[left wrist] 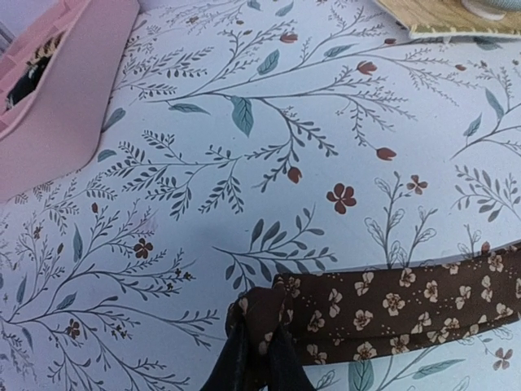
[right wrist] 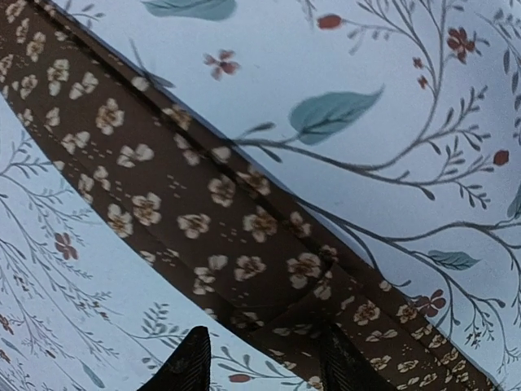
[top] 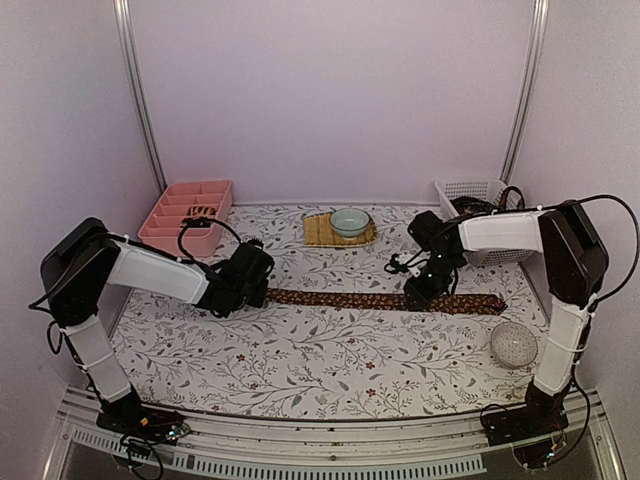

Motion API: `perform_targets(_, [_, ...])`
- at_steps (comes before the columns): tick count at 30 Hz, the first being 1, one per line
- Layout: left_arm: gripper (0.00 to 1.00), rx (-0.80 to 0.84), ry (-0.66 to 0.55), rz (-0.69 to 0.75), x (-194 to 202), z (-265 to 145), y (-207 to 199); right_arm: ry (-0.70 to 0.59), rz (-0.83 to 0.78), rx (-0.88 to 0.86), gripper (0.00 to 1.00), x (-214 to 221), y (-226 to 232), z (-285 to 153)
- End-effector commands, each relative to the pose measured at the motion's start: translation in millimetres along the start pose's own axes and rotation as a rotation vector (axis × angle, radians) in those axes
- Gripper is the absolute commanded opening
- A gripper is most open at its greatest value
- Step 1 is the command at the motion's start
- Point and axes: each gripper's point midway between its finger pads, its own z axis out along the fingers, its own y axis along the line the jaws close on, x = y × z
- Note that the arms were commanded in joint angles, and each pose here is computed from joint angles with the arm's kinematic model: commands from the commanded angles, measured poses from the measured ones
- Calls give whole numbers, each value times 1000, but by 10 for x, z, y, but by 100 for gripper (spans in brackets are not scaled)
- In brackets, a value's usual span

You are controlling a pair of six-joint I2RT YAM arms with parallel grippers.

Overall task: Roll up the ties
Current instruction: Move the tie to the center of the board.

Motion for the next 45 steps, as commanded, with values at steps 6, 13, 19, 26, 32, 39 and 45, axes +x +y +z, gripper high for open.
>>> perform_targets(6, [8, -13, -36, 29, -122, -49, -50, 5, 13, 100, 41, 508, -539, -273])
perform_targets(13, [8, -5, -48, 35, -162, -62, -66, 26, 70, 156, 38, 792, -953, -290])
perform_targets(19, [8, 24, -57, 27, -184, -113, -156, 110, 71, 198, 36, 1115, -1188, -122])
perform_targets(26, [8, 95, -75, 17, -177, -202, -546, 155, 74, 223, 38, 1390, -1474, -162])
perform_targets(32, [8, 131, -80, -9, -173, -198, -931, 198, 84, 244, 43, 1647, -1865, -313])
perform_targets(39, [7, 109, -87, 17, -186, -161, -1205, 117, 85, 190, 51, 1432, -1890, -673])
perform_targets(45, [7, 81, -109, 31, -266, -202, -1157, -7, 61, 153, 59, 974, -1656, -1060])
